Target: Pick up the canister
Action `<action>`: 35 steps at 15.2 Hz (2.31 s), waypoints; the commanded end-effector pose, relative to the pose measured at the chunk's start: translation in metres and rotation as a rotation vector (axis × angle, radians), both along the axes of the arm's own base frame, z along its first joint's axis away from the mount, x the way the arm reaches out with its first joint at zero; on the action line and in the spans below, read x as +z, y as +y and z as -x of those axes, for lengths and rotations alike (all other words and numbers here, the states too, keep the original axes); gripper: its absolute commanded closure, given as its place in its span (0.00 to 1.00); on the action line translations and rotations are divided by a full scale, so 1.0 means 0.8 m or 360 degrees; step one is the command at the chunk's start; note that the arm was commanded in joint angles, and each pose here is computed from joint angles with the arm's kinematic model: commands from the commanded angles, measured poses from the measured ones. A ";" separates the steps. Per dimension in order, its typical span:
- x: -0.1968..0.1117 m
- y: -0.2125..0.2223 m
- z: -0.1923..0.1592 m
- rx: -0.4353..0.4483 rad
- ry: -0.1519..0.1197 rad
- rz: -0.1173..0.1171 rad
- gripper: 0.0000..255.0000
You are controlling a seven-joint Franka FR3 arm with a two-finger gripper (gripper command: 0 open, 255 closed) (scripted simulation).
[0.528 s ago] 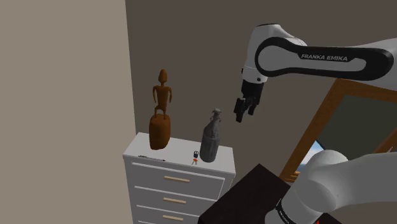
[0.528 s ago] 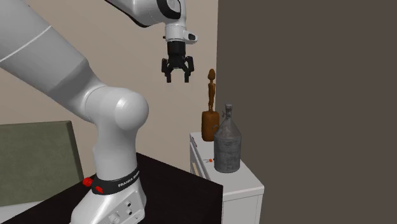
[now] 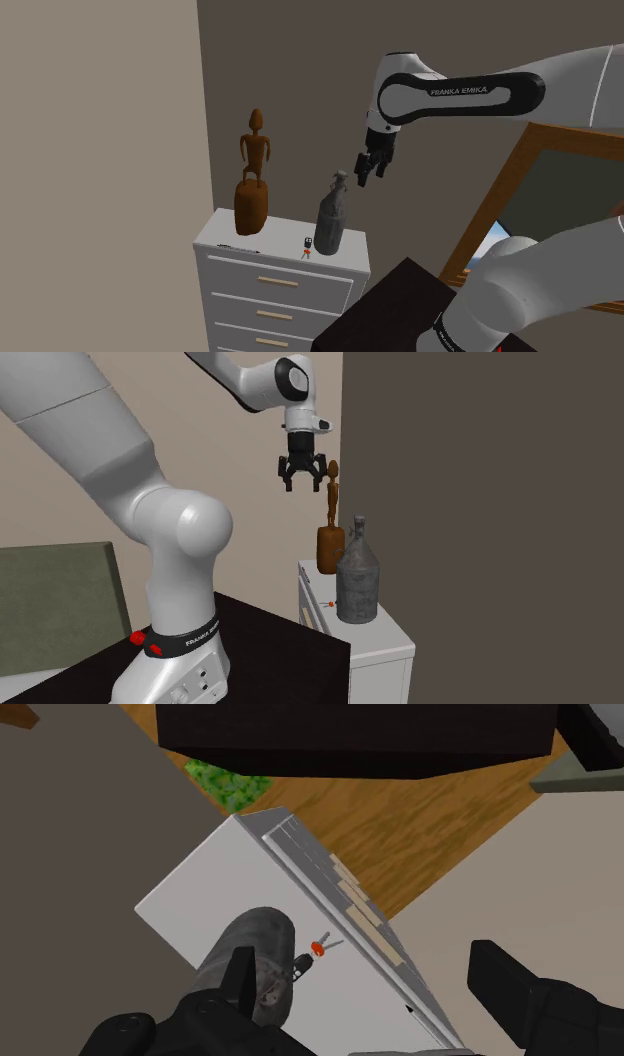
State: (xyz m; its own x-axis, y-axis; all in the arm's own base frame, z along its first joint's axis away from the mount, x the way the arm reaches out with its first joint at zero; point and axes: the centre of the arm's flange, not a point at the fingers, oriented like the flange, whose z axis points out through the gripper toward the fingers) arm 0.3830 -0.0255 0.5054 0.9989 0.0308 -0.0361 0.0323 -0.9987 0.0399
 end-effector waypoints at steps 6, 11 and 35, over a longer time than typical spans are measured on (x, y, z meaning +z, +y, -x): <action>-0.046 -0.053 -0.086 -0.0024 -0.0041 0.0003 0.00; -0.076 -0.092 -0.149 -0.0041 -0.0070 0.0004 0.00; -0.158 -0.134 -0.214 -0.0059 -0.0101 0.0005 1.00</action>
State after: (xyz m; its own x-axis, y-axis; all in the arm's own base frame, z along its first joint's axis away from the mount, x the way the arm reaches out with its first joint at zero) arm 0.5551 -0.1325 0.3805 0.9995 -0.0066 0.0312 -0.0080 -0.9990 0.0439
